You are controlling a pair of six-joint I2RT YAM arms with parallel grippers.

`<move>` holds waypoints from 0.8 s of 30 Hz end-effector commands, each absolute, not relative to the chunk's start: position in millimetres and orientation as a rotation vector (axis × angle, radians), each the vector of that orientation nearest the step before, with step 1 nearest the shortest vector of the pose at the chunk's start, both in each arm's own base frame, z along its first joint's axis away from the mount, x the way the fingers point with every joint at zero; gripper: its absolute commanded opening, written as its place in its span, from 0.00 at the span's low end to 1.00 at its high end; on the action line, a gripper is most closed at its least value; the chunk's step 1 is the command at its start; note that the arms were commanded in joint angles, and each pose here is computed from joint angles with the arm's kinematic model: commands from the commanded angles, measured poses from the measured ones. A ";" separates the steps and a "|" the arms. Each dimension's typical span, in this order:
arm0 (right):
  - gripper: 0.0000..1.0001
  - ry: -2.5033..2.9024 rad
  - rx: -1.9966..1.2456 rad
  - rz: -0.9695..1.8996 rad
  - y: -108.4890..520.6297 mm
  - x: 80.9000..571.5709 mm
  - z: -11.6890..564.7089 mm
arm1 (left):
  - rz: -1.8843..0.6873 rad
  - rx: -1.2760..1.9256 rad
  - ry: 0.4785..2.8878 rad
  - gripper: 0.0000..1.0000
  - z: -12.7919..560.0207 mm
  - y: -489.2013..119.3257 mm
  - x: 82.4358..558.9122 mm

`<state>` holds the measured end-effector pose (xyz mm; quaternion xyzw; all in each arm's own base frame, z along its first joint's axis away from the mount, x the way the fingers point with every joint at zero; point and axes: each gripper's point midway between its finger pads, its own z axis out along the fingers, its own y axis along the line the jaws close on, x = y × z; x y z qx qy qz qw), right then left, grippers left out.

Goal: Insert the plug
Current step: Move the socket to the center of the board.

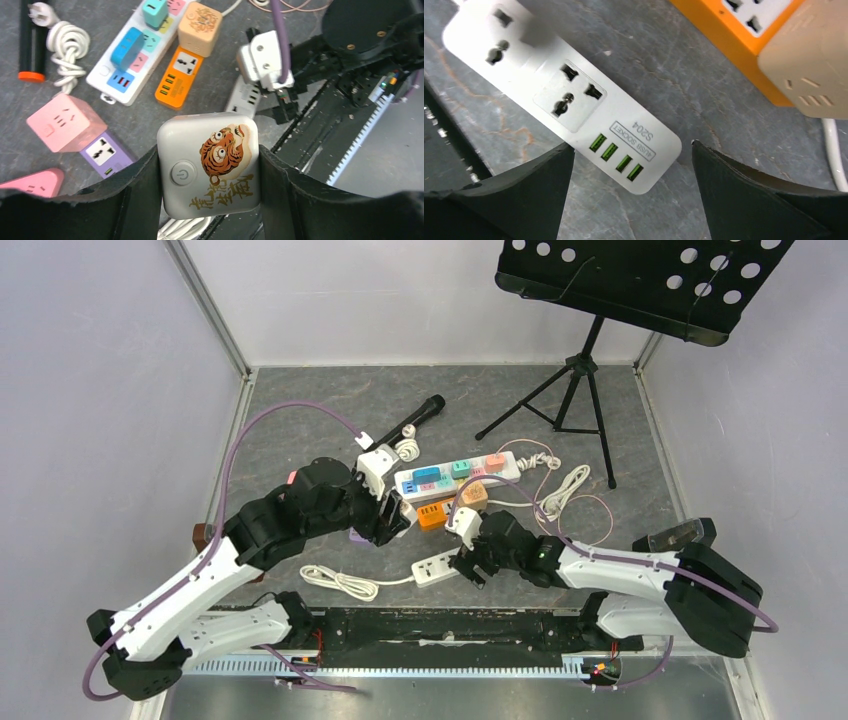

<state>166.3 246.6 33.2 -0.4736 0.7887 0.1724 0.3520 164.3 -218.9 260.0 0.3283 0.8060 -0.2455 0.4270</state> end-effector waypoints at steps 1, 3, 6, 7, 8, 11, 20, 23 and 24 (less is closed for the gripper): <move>0.87 1.991 -1.145 0.277 236.9 194.4 38.6 | -0.745 0.937 1.926 0.02 281.9 -235.5 153.1; 0.83 1.994 -1.111 0.240 231.1 199.0 39.7 | -0.757 0.956 1.927 0.02 279.6 -237.6 152.5; 0.80 2.023 -1.044 0.189 219.9 206.4 40.1 | -0.780 0.978 1.930 0.02 276.2 -240.8 151.6; 0.78 2.039 -1.018 0.172 215.3 209.0 40.9 | -0.796 0.984 1.929 0.02 276.5 -242.9 151.0; 0.77 2.052 -0.994 0.160 212.0 210.5 41.7 | -0.814 0.987 1.930 0.02 276.7 -244.8 149.9; 0.76 2.082 -0.921 0.166 206.6 210.6 49.9 | -0.855 0.975 1.948 0.02 276.3 -250.4 150.2; 0.83 2.115 -0.554 0.412 216.6 211.3 117.9 | -1.005 0.937 2.083 0.02 250.2 -276.4 148.7; 0.83 2.160 -0.469 0.470 215.3 211.0 128.1 | -1.147 1.027 2.067 0.02 250.6 -291.0 133.7; 0.83 2.170 -0.455 0.491 216.1 209.6 129.9 | -1.188 1.072 2.040 0.02 252.0 -293.9 128.1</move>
